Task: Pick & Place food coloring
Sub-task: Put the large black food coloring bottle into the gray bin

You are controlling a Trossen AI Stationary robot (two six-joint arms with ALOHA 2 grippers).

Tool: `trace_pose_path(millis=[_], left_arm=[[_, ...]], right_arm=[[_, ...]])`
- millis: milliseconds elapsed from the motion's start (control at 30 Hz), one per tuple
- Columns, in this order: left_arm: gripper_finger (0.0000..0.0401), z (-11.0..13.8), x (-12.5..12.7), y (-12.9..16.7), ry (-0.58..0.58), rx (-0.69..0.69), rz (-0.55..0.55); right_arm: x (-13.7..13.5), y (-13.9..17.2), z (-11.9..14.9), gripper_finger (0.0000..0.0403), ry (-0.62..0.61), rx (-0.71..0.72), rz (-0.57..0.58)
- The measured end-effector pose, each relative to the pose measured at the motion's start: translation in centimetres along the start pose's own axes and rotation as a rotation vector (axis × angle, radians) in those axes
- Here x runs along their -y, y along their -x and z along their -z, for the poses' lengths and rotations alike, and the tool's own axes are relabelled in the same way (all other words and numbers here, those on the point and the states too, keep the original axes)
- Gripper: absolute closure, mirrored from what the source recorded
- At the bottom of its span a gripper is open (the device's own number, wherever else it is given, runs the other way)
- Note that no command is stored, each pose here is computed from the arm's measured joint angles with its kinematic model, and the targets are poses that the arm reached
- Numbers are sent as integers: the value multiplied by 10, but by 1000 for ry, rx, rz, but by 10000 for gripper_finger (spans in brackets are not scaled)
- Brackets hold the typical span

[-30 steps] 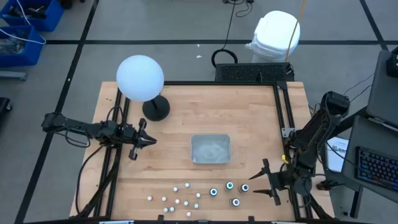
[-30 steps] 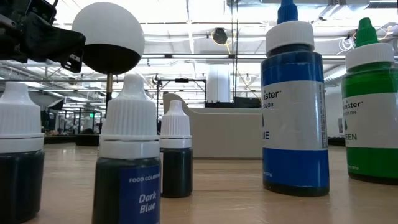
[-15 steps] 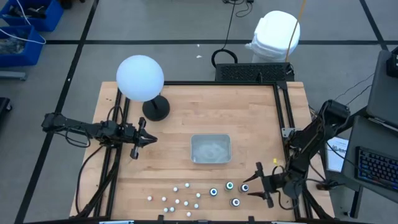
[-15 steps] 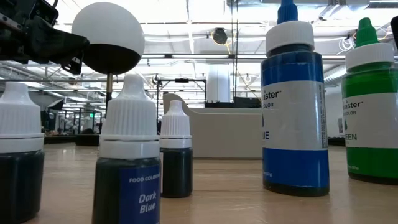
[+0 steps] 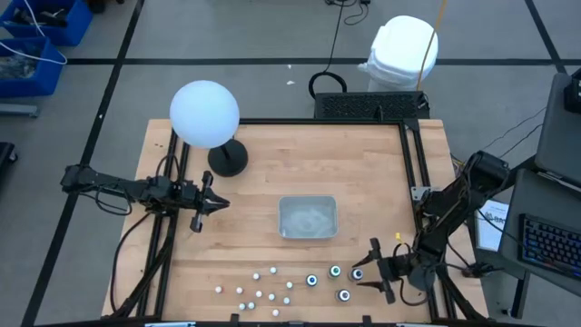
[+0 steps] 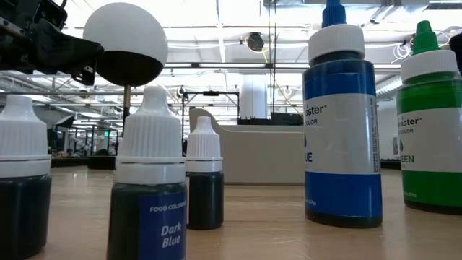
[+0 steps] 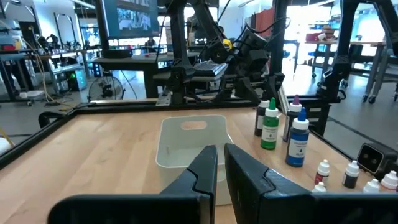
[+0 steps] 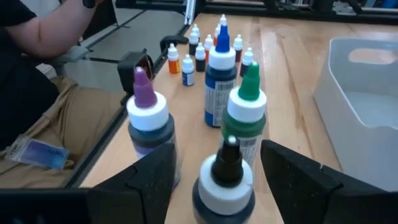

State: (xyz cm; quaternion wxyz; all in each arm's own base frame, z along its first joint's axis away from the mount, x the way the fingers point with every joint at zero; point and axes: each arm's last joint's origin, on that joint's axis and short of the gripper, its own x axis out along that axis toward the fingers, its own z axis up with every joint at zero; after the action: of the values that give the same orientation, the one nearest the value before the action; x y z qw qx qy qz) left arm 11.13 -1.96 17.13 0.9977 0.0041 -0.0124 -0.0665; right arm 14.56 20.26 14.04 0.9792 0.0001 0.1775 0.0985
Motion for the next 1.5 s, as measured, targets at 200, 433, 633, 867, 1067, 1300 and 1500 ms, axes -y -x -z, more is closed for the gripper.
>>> trace_pose_path(millis=[200,433,633,867,1067,1300,1500], left_arm=[[364,0,0,0,-10,0,0],[364,0,0,0,-10,0,0],[364,0,0,0,-11,0,0],[364,0,0,0,-11,0,0],[364,0,0,0,-11,0,0],[364,0,0,0,-11,0,0],[364,0,0,0,-11,0,0]], right_arm=[[1,-2,3,181,-13,-14,11],[3,-2,7,197,-28,-48,28],[4,-2,9,222,-47,-57,37],[4,-2,8,253,-30,-58,37],[3,-2,8,282,-9,-57,35],[5,3,0,291,28,-37,22],[16,24,-26,290,1,6,6]])
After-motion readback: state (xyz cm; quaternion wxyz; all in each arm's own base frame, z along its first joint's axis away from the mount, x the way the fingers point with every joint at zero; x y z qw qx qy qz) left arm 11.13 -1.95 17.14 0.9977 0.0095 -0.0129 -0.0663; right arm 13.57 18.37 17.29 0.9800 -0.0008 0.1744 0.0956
